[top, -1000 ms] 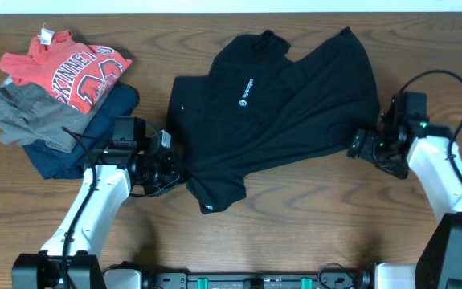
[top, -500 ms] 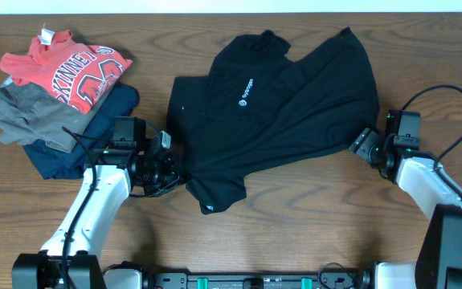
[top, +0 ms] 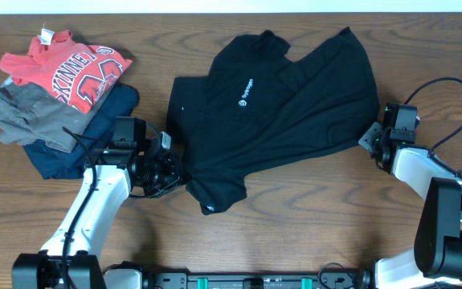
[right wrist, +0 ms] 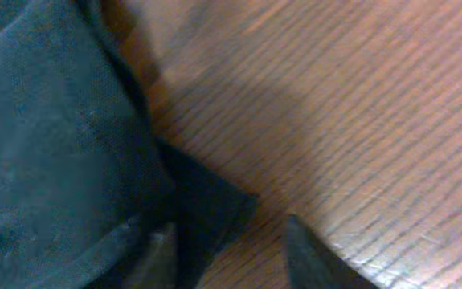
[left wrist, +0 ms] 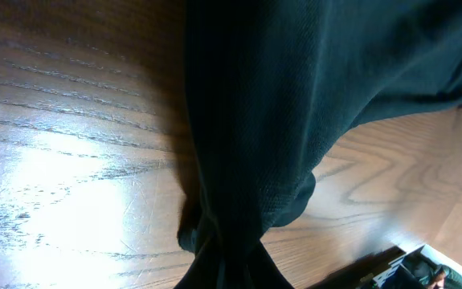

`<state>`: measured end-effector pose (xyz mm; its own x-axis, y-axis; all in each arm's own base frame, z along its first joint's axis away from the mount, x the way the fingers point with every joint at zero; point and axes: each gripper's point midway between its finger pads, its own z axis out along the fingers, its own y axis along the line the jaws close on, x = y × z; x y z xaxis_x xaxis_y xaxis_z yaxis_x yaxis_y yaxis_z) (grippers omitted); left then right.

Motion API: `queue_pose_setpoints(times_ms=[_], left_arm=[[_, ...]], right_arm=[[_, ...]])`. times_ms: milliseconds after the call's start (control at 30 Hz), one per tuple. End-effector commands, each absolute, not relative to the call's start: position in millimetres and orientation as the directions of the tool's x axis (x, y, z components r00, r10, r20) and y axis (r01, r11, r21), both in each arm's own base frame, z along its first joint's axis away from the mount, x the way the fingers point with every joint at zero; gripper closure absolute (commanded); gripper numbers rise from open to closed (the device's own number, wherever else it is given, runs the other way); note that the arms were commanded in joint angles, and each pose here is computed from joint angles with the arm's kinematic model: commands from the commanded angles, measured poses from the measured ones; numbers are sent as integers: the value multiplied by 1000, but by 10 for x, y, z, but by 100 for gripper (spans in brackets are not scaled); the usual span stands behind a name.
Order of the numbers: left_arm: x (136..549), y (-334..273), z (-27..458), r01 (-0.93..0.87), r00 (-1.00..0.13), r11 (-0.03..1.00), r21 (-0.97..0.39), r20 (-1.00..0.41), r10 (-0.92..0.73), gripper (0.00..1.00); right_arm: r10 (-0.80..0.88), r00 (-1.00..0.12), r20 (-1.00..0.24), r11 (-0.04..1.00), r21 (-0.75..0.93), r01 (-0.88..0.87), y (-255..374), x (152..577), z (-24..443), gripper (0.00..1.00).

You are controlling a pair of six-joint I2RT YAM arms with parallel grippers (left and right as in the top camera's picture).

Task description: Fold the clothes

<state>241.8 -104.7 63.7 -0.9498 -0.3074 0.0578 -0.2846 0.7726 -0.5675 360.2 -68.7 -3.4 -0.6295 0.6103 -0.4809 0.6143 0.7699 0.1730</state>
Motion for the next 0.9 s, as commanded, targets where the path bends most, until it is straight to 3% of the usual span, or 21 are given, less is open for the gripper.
queue_pose_setpoints(times_ms=[0, 133, 367, 600, 867], left_arm=[[2392, -1037, 615, -275, -954, 778, -565, 57, -295, 94], [2392, -1037, 615, -275, -954, 778, -565, 57, -295, 94], [2392, -1037, 615, -275, -954, 778, -565, 57, -295, 94], [2392, -1037, 615, -275, -954, 778, -565, 57, -295, 94], [2281, -1033, 600, -303, -950, 780, -548, 105, -295, 94]], right_arm=[[652, -678, -338, 749, 153, 644, -568, 3268, -439, 74], [651, -680, -339, 751, 153, 642, -568, 3271, -438, 99], [627, -715, -310, 770, 104, 630, -593, 3171, -333, 99], [712, -623, -323, 655, -16, 756, -975, 2722, 243, 99], [717, -630, -300, 633, -97, 768, -1023, 2383, 420, 99]])
